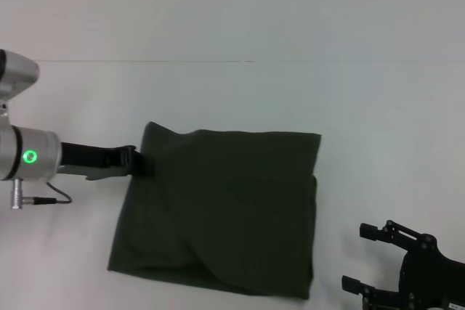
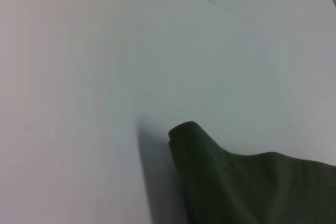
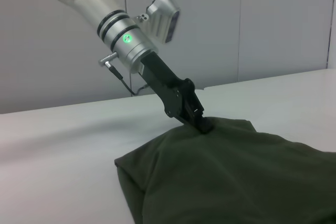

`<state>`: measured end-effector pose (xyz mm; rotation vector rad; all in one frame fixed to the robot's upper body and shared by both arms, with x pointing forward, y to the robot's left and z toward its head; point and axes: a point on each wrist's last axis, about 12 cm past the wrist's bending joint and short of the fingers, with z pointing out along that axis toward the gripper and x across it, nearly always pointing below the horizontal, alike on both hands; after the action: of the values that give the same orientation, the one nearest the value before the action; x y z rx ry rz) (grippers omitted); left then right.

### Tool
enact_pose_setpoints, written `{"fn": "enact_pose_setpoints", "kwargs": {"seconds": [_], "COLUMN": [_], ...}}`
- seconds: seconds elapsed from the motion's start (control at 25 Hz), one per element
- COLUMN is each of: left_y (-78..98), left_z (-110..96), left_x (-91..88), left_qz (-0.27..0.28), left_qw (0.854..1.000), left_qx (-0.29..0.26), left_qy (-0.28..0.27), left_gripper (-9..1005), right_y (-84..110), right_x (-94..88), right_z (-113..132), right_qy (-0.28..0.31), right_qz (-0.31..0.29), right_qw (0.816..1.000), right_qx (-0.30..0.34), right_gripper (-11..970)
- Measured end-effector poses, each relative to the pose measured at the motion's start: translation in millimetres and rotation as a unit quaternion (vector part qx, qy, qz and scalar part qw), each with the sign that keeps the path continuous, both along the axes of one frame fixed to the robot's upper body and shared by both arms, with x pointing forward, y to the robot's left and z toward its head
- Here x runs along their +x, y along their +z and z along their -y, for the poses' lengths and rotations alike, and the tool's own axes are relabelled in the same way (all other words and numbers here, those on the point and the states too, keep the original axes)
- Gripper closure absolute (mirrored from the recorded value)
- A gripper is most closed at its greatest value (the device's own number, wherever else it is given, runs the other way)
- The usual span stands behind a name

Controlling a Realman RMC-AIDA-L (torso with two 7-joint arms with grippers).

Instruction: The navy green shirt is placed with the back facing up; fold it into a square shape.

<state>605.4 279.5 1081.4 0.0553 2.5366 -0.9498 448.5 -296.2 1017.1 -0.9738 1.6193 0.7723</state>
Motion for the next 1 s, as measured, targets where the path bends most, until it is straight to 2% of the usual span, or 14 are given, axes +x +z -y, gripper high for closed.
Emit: {"fn": "enact_pose_setpoints", "kwargs": {"seconds": [0.24, 0.48, 0.64, 0.84, 1.0], "left_y": [-2.7, -6.0, -6.4, 0.0, 14.4], "left_z": [-23, -20, -17, -23, -33], "left_x": [-4.3, -5.5, -8.0, -12.9, -23.1], "left_qz": [0.003, 0.017, 0.045, 0.08, 0.15], "left_qw": [0.999, 0.998, 0.998, 0.996, 0.988], "left_qx": [-0.01, -0.014, -0.022, -0.029, -0.041], "left_qy": [0.047, 0.05, 0.039, 0.024, -0.015], "left_gripper": [936, 934, 933, 770, 616], "right_y": [0.8, 1.2, 1.0, 1.0, 2.2], "right_x": [1.9, 2.9, 2.8, 2.8, 4.2], "right_z": [-1, -1, -2, -3, -2], "right_qy": [-0.002, 0.0, 0.0, -0.002, -0.008], "right_qz": [0.002, 0.003, 0.002, 0.003, 0.007], "right_qw": [1.0, 1.0, 1.0, 1.0, 1.0], "right_qx": [0.002, 0.003, 0.004, 0.005, 0.01], "right_gripper": [56, 56, 56, 56, 56]}}
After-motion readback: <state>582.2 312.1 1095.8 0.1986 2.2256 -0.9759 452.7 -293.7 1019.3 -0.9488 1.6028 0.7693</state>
